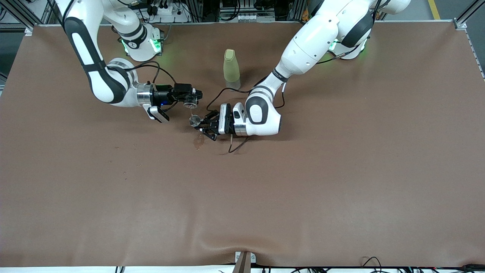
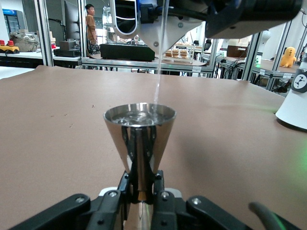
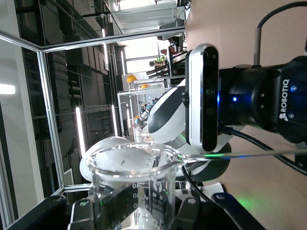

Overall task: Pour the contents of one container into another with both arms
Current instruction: 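Tilt the beaker back upright with the right gripper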

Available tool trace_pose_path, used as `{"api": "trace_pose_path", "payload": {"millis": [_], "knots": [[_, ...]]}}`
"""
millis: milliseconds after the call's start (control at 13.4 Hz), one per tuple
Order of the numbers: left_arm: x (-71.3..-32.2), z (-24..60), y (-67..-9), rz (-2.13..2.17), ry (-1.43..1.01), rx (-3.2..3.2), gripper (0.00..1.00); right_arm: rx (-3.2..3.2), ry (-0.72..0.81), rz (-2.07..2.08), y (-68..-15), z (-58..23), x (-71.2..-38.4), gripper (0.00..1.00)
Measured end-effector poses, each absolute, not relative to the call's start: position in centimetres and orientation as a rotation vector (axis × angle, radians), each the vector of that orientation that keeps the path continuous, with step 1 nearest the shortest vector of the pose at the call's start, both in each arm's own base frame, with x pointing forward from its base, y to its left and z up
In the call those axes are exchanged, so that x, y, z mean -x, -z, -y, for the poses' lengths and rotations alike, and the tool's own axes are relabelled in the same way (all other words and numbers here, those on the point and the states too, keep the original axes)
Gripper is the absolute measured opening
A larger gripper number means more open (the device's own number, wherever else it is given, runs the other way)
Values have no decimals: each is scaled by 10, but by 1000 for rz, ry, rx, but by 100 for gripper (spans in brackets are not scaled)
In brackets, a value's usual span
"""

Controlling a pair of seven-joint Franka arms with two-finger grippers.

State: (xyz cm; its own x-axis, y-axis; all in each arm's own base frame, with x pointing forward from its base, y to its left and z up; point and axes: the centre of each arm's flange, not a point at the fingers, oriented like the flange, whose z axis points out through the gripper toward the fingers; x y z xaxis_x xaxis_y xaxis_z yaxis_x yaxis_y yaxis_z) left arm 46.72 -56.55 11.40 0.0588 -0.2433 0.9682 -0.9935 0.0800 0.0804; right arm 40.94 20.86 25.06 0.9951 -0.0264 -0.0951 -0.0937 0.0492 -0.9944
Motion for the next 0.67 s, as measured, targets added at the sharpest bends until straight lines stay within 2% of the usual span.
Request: {"api": "trace_pose_path", "payload": {"millis": [672], "knots": [[-467, 566, -114, 1371, -966, -1348, 21, 1501, -140, -170, -252, -209, -409, 16]]}}
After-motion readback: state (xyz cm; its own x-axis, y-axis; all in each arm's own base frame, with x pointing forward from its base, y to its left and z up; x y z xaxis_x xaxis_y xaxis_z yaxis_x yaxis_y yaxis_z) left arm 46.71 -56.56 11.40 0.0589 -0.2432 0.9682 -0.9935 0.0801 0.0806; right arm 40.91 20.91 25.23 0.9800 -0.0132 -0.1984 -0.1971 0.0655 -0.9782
